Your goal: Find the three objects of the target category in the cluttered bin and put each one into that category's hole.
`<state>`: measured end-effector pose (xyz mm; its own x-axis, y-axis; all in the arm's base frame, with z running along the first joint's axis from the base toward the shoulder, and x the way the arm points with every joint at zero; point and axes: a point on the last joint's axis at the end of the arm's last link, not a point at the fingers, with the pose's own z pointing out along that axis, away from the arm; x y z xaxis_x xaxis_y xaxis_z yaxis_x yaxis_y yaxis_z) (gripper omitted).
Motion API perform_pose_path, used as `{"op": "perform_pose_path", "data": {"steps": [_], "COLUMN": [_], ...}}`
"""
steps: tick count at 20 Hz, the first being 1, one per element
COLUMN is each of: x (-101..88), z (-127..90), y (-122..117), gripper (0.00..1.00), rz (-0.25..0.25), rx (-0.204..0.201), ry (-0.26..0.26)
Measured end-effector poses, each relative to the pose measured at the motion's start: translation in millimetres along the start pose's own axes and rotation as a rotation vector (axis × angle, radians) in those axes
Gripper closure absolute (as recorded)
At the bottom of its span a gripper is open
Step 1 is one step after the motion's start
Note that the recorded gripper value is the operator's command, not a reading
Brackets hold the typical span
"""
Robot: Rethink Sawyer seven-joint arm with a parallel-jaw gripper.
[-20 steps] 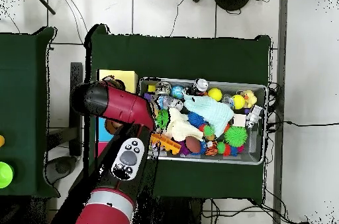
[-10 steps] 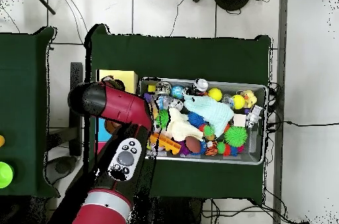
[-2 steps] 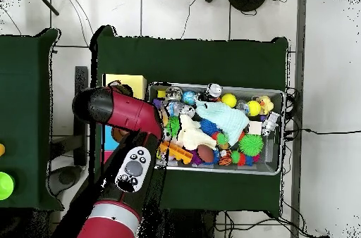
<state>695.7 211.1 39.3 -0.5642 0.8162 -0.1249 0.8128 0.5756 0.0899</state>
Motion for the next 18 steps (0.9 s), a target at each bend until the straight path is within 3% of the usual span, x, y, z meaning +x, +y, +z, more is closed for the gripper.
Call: {"op": "perform_pose_path", "data": {"steps": [1, 11, 18], "x": [0.1, 2.7, -3.2], "z": [0, 0, -18], "y": [0, -10, -9], "gripper": [1.0, 1.0, 1.0], "rz": [0.0, 0.003, 0.011], "rx": [0.001, 0.038, 0.048], "ry": [0.0, 0.04, 0.072]}}
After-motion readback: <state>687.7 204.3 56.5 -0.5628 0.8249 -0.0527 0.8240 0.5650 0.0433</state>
